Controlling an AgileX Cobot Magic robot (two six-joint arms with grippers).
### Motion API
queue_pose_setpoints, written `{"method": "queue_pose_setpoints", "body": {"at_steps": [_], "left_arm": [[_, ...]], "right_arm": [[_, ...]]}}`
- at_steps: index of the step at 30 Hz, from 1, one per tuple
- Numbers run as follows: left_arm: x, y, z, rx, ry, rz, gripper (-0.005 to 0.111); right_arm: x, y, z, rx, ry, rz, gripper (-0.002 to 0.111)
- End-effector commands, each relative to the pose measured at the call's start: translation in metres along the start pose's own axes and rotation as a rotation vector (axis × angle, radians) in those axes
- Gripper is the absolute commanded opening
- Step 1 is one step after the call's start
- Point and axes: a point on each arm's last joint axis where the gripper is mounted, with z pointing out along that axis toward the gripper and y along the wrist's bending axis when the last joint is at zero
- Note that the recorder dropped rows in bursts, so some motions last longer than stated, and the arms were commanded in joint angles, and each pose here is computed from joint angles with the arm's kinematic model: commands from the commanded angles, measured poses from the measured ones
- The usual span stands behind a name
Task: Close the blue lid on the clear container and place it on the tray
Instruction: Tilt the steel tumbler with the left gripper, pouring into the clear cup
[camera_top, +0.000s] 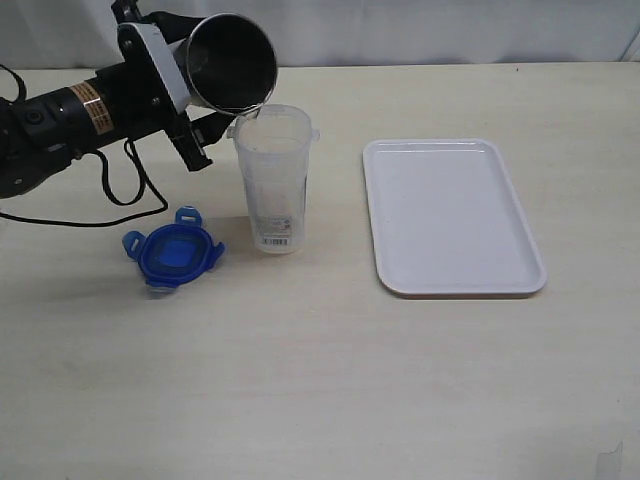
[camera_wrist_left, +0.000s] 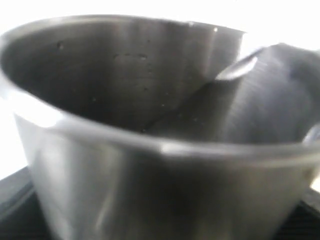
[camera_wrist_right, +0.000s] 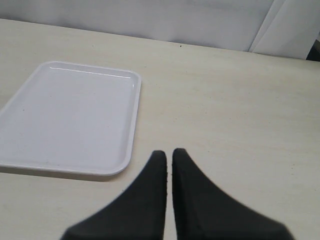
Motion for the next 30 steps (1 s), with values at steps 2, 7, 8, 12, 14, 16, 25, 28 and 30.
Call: {"method": "queue_pose_setpoints", "body": {"at_steps": [2,7,8,12,14,16,25,28,30], "left_arm": [[-0.0111,0.0132,0.0005,-0.083,-0.073,0.079,0.0],[-0.011,0.0135,0.0005,-0.086,-0.071,0.096,0.0],[-0.0109,0.0136,0.0005,-0.088,-0.07,0.095,0.0],[-0.0109,0.0136,0.0005,-0.088,-0.069,0.096,0.0],[-0.0109,0.0136,0.0005,-0.089,-0.068,0.124,0.0],[-0.0109,0.0136,0.0005,-0.09,-0.067,0.142,0.0],[-0.0105,0.0135,0.0005,-0.089,-0.061,0.2,0.0],[-0.0105,0.0135,0.0005,-0.09,-0.06,0.23,0.0],[-0.0105,0.0135,0.0005,-0.091,-0.059,0.244,0.0]], "right_arm": [[0.0003,-0.0002,-0.0001,0.006,-0.001,0.004,0.004],[0.0003,-0.0002,-0.0001,0.006,-0.001,0.004,0.004],[0.0003,-0.0002,-0.0001,0.006,-0.001,0.004,0.004],[0.0003,-0.0002,-0.0001,0.006,-0.001,0.004,0.004],[0.0003,-0.0002,-0.0001,0.006,-0.001,0.004,0.004],[0.0003,-0.0002,-0.0001,0.006,-0.001,0.004,0.004],[0.0003,-0.0002,-0.0001,0.006,-0.001,0.004,0.004],[0.0003,-0.0002,-0.0001,0.006,-0.001,0.004,0.004],[0.0003,-0.0002,-0.0001,0.006,-0.001,0.004,0.004]]}}
